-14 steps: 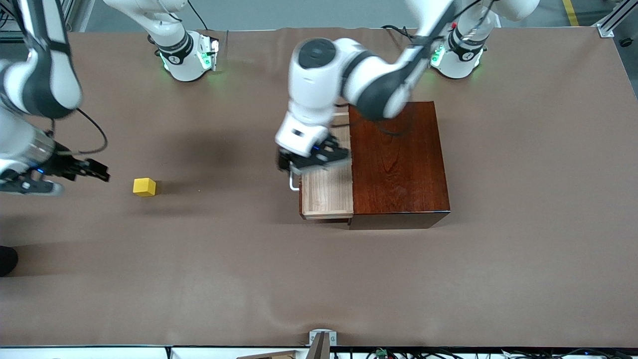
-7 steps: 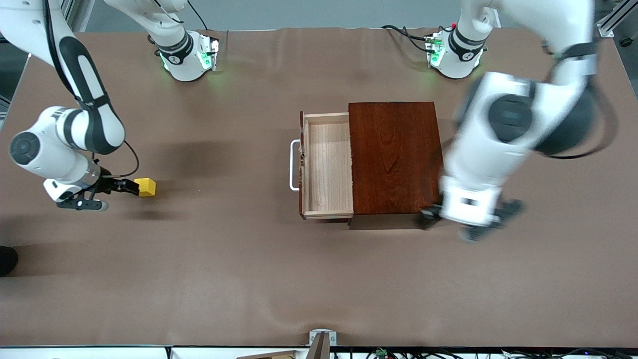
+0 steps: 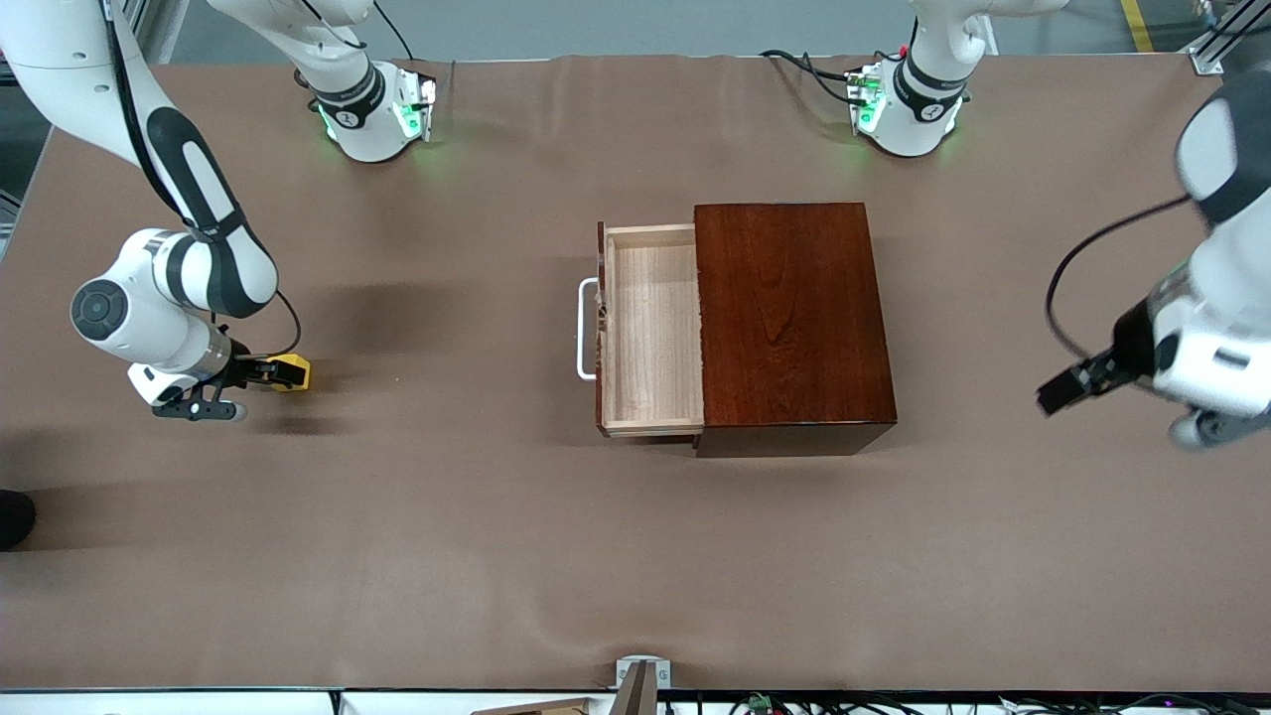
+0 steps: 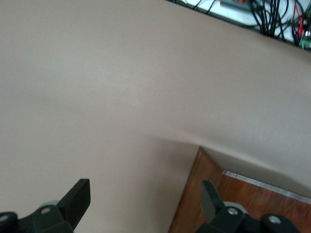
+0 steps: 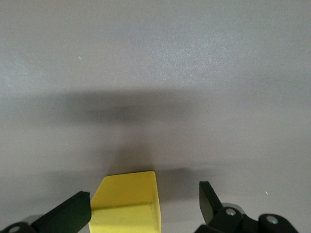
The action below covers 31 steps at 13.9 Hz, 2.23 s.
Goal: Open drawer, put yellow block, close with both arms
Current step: 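Grasp the yellow cube with the right gripper and lift it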
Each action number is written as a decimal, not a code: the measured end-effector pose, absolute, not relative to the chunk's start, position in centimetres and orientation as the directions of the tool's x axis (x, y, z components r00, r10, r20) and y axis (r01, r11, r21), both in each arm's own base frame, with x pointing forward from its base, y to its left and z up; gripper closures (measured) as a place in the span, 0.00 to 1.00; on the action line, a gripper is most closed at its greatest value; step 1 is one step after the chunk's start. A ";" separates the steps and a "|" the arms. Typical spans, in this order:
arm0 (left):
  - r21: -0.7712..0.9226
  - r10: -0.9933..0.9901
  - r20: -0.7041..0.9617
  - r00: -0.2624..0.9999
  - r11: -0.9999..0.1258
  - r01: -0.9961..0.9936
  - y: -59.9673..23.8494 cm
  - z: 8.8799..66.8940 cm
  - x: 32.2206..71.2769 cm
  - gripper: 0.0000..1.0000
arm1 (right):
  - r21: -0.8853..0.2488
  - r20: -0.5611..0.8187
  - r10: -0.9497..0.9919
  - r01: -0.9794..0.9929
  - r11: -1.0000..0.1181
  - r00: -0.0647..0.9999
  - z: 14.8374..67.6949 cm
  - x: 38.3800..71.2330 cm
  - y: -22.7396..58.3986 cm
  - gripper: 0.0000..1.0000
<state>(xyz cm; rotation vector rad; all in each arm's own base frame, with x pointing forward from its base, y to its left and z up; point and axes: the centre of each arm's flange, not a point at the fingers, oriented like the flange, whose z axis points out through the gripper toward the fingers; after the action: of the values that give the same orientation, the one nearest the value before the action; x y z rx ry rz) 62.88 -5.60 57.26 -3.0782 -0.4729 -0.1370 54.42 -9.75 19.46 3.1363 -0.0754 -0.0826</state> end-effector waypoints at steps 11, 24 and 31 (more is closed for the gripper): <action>0.038 0.019 -0.019 1.000 -0.999 0.020 -4.0 61.2 54.7 0.00 | -0.005 -0.123 -0.048 -0.049 -0.999 0.991 18.7 53.7 -9.6 0.00; 0.041 0.082 -0.082 0.993 -0.995 0.086 -2.8 58.5 55.9 0.00 | -0.030 -0.237 -0.010 -0.017 -0.999 0.971 19.2 54.3 -10.4 0.00; 0.041 0.085 -0.082 0.993 -0.995 0.089 -2.7 58.5 55.9 0.00 | -0.046 -0.300 0.003 -0.011 -0.999 0.954 20.8 55.1 -10.2 0.44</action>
<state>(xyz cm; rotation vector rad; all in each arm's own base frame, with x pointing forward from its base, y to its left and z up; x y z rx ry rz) 55.93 -2.68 58.49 -3.1806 -0.1392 0.1272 55.13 -10.19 20.78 3.1520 -0.0064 -0.4832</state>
